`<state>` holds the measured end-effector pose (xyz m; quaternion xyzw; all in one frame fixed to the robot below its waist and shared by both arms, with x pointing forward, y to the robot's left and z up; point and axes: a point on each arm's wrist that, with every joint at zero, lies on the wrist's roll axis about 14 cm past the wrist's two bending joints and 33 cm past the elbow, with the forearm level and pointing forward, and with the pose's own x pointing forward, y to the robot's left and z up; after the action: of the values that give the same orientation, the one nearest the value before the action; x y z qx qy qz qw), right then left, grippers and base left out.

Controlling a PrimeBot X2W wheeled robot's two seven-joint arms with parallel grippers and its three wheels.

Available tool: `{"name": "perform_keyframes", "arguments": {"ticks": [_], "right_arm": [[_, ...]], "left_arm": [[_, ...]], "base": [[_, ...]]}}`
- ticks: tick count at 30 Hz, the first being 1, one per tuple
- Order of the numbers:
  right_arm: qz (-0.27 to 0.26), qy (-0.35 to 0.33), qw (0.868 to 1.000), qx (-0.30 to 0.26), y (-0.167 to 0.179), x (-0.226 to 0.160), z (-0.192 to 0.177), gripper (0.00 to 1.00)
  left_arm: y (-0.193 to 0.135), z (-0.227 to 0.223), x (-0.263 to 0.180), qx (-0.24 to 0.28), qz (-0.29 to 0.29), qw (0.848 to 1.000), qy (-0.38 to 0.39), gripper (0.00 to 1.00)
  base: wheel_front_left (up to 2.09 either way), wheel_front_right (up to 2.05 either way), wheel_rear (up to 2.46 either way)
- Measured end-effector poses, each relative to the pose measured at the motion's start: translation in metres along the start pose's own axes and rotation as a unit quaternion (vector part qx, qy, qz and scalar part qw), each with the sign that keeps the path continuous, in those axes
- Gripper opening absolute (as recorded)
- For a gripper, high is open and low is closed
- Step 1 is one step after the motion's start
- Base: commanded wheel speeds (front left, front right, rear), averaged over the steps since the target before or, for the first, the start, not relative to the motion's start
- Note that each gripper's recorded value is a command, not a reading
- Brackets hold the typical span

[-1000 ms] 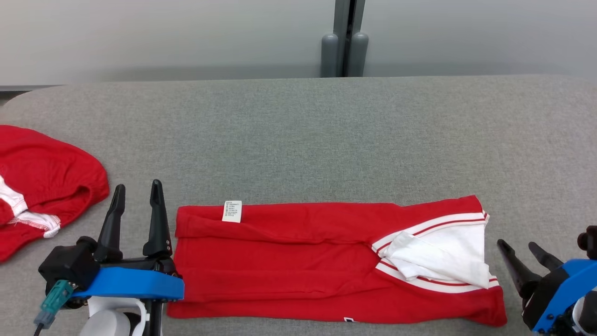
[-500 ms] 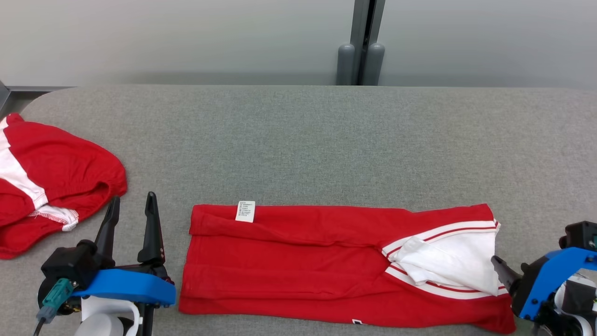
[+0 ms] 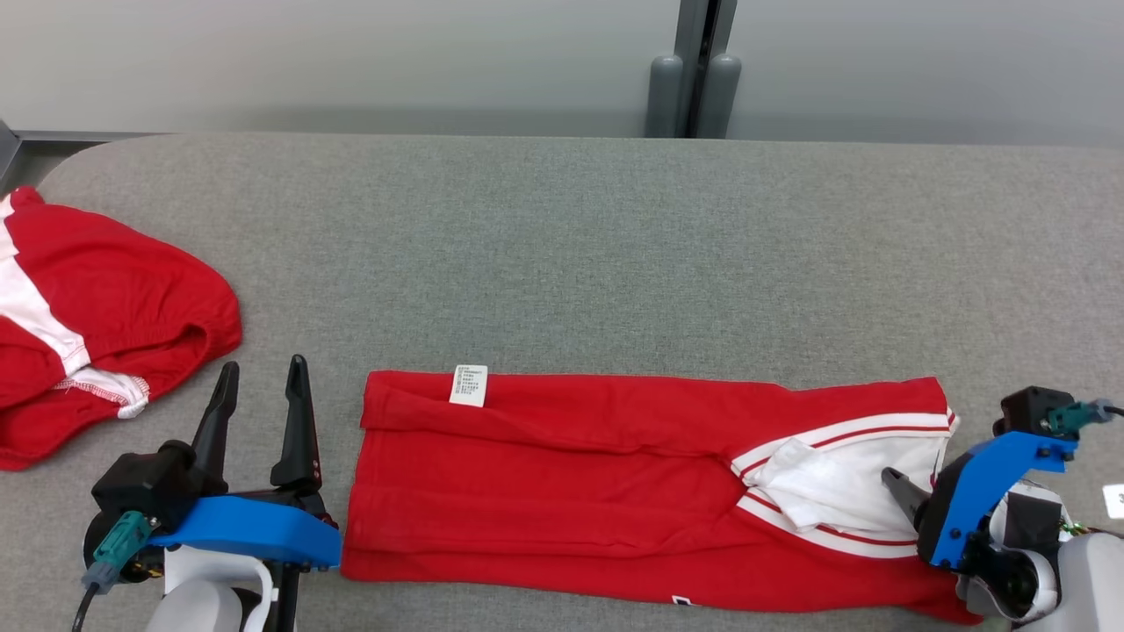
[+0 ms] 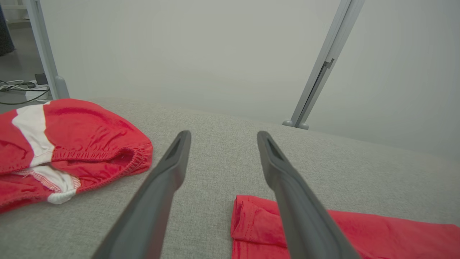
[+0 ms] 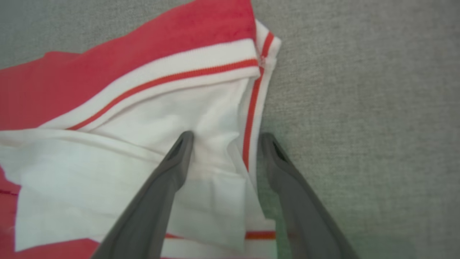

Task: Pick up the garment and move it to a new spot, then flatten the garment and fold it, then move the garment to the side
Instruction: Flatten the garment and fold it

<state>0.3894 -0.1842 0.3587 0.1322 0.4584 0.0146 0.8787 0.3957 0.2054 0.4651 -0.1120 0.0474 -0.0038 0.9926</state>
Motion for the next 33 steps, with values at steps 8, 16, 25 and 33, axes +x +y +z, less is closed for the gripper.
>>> {"name": "perform_keyframes", "arguments": {"ticks": [8, 16, 25, 33], "right_arm": [[0.013, 0.015, 0.999, -0.040, 0.017, 0.008, -0.002, 0.00], [-0.050, -0.072, 0.995, -0.041, -0.017, -0.017, 0.034, 0.00], [-0.179, -0.148, 0.972, -0.027, -0.099, -0.094, 0.074, 0.00], [-0.196, -0.167, 0.965, -0.046, -0.098, -0.128, 0.084, 0.00]], "left_arm": [[-0.001, -0.003, 0.002, -0.004, -0.002, 1.000, 0.005, 1.00], [-0.004, -0.004, 0.007, -0.006, -0.008, 1.000, 0.005, 1.00], [-0.018, -0.002, 0.012, -0.012, -0.024, 1.000, 0.000, 1.00], [-0.016, 0.001, 0.011, -0.014, -0.023, 1.000, -0.005, 1.00]], "base": [[0.00, 0.00, 0.00], [0.00, 0.00, 0.00], [0.00, 0.00, 0.00], [0.00, 0.00, 0.00]]}}
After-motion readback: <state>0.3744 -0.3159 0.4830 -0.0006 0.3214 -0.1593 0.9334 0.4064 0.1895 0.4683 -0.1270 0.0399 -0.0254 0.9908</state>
